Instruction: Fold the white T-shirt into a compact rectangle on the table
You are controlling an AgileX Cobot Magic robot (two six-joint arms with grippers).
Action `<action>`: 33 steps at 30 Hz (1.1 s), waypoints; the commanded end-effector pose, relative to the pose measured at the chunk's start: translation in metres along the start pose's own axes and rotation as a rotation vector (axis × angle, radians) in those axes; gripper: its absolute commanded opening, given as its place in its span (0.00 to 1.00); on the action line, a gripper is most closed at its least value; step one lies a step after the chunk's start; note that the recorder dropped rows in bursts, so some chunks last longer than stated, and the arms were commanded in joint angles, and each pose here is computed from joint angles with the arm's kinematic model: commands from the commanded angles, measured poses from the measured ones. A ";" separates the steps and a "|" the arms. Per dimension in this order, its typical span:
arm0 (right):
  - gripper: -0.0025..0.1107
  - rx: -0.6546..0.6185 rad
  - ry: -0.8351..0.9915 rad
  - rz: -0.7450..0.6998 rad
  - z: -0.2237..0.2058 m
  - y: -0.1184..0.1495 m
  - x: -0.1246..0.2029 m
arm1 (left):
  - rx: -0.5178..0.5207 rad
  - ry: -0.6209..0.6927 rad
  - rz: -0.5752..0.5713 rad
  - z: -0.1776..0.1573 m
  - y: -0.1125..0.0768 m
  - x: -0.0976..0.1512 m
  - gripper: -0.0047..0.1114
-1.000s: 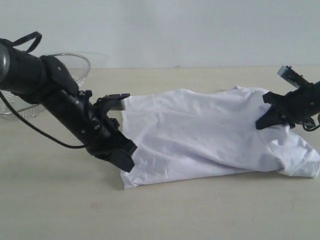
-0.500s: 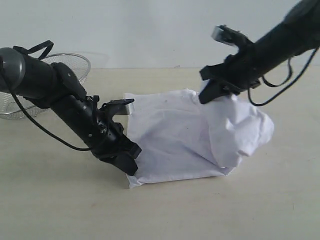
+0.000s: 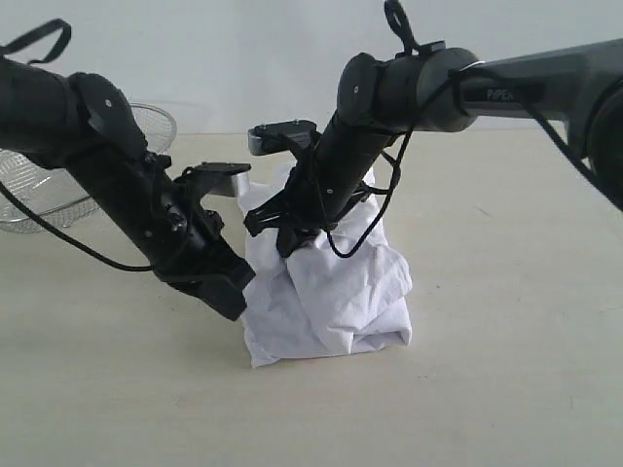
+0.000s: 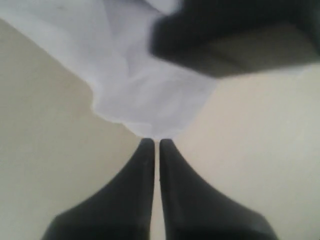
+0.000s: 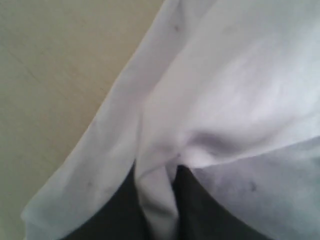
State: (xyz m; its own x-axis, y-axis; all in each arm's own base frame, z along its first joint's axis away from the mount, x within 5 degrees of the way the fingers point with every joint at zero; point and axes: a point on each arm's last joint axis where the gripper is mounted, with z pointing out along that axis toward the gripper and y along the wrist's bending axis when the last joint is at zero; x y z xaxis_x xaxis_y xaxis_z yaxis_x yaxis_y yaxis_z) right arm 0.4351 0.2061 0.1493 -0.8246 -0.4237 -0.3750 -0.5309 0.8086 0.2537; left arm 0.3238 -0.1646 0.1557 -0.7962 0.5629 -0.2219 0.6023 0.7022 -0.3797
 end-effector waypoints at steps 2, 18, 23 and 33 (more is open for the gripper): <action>0.24 0.007 0.000 -0.016 0.007 -0.001 -0.006 | -0.060 -0.024 0.029 -0.025 -0.010 0.001 0.08; 0.75 0.055 -0.059 -0.098 -0.084 0.040 -0.034 | -0.127 -0.094 -0.050 -0.042 0.015 0.013 0.08; 0.75 0.352 -0.003 -0.096 -0.122 0.023 -0.031 | -0.135 -0.111 -0.045 -0.043 0.016 0.012 0.08; 0.07 0.524 0.004 -0.220 -0.124 0.008 -0.034 | -0.061 -0.270 -0.018 -0.052 0.008 -0.010 0.08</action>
State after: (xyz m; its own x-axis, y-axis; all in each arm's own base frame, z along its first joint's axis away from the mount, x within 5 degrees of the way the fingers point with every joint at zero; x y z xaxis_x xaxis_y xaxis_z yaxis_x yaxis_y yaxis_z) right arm 0.4288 0.1749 0.2722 -0.7506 -0.5779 -0.3204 -0.5089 0.8148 -0.2777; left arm 0.3338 -0.1388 0.1929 -0.8017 0.4487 -0.3949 0.5813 0.7393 -0.3400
